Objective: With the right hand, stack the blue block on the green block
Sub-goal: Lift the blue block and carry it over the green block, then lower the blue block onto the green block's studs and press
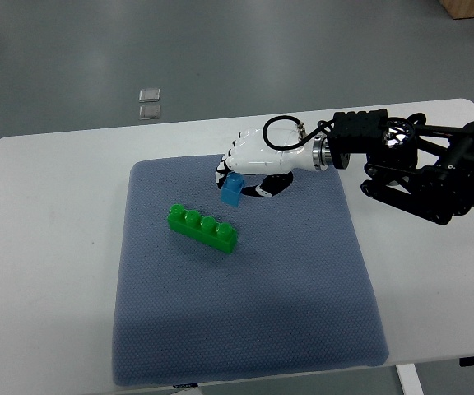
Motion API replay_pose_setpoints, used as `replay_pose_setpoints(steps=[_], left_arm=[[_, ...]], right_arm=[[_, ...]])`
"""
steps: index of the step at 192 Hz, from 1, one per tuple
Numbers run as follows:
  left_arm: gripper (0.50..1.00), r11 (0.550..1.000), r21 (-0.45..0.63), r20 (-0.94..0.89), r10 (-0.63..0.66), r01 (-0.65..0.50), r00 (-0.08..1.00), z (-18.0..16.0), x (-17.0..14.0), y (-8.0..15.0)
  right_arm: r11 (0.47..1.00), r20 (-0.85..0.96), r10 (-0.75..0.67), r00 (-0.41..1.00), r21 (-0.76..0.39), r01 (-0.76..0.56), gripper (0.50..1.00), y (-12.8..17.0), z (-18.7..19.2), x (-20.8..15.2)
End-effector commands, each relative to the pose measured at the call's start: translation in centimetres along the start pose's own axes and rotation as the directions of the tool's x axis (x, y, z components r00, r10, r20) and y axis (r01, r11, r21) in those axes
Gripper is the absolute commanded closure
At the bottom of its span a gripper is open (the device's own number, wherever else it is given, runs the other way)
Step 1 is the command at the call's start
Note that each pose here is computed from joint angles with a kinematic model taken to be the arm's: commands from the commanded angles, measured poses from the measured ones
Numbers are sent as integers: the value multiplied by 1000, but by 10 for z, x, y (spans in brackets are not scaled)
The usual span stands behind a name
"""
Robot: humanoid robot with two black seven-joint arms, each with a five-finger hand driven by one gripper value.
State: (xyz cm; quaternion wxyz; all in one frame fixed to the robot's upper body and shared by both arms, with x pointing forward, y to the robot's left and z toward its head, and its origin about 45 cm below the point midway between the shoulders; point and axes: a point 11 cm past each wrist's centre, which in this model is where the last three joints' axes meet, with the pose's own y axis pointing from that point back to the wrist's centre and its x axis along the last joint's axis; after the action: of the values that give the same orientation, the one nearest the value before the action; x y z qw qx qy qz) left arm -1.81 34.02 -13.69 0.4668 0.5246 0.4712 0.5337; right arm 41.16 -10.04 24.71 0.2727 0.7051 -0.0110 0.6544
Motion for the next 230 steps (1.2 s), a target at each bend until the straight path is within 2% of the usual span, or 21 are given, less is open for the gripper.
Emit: replay_pose_setpoints(steps=[1, 63, 123, 230], left_arm=[[500, 1000, 0, 0, 0, 0, 1000, 0, 0, 0], [500, 1000, 0, 0, 0, 0, 1000, 0, 0, 0], [500, 1000, 1, 0, 0, 0, 1000, 0, 0, 0], [500, 1000, 0, 0, 0, 0, 1000, 0, 0, 0]], right_arm=[[999, -7, 3, 1000, 33, -3, 944, -10, -11, 4], [999, -24, -35, 999, 39, 36, 944, -24, -16, -1], [995, -29, -29, 999, 97, 32, 942, -45, -38, 3], [996, -44, -48, 998, 67, 50, 942, -45, -33, -4]])
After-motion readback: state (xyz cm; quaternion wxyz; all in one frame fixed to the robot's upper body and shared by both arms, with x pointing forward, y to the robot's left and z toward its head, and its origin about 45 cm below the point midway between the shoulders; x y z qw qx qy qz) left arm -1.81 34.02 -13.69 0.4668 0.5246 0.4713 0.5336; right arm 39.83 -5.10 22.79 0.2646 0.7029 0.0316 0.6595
